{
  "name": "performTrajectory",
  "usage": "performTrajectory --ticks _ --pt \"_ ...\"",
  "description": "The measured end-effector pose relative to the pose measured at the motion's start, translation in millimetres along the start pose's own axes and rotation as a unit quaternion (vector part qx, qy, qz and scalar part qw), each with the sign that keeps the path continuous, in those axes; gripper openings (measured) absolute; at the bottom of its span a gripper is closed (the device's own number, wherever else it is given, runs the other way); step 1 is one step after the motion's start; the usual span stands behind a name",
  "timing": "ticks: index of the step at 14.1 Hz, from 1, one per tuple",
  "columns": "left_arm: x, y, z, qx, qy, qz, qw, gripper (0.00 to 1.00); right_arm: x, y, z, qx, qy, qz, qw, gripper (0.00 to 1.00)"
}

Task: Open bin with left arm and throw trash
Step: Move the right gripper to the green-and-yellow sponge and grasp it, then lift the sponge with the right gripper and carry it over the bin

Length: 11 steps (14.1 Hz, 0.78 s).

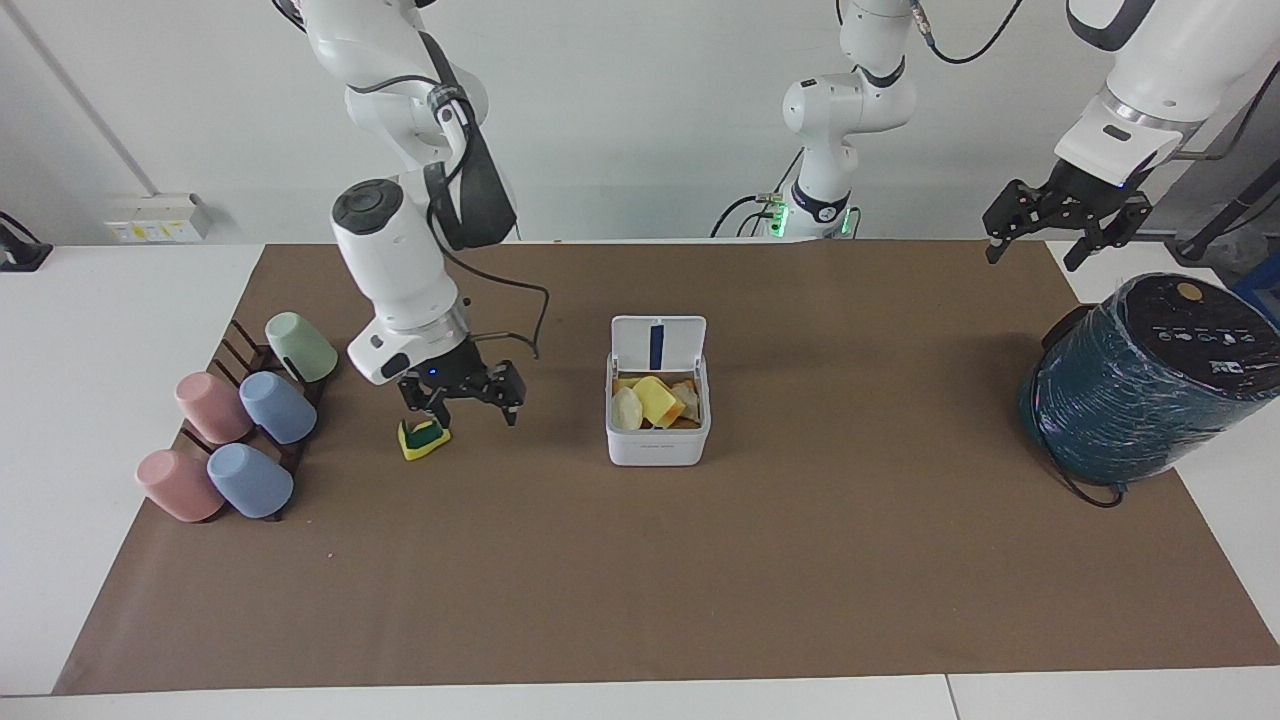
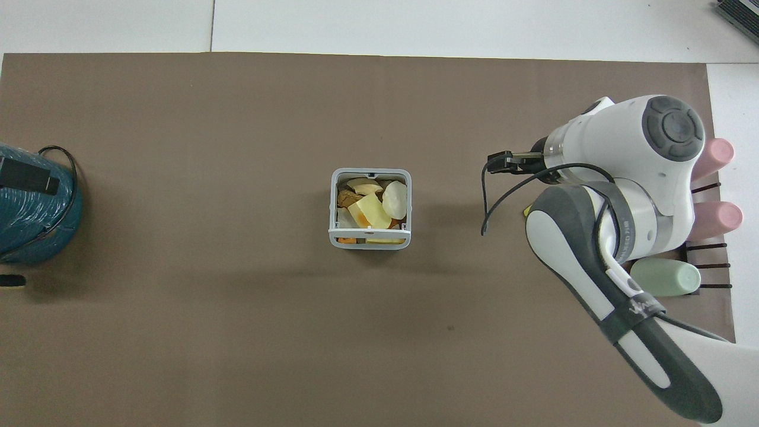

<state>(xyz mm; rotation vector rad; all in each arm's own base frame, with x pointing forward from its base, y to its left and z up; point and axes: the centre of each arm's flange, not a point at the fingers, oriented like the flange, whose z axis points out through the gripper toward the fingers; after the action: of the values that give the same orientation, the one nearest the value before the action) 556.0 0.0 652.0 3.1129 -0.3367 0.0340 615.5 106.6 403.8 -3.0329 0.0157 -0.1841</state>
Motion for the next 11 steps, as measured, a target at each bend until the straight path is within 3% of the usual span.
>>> performTrajectory --ticks 4,9,11 --pt "0 1 3 0.004 -0.004 0.002 1.0 1.0 -32 70 58 -0.049 -0.019 -0.083 0.995 1.0" --pt "0 0 8 0.004 -0.01 0.001 1.0 1.0 -53 72 88 -0.047 -0.017 -0.119 0.992 1.0" --pt "-1 -3 8 0.004 -0.01 -0.002 1.0 1.0 -56 73 94 -0.046 -0.016 -0.123 0.991 0.82"
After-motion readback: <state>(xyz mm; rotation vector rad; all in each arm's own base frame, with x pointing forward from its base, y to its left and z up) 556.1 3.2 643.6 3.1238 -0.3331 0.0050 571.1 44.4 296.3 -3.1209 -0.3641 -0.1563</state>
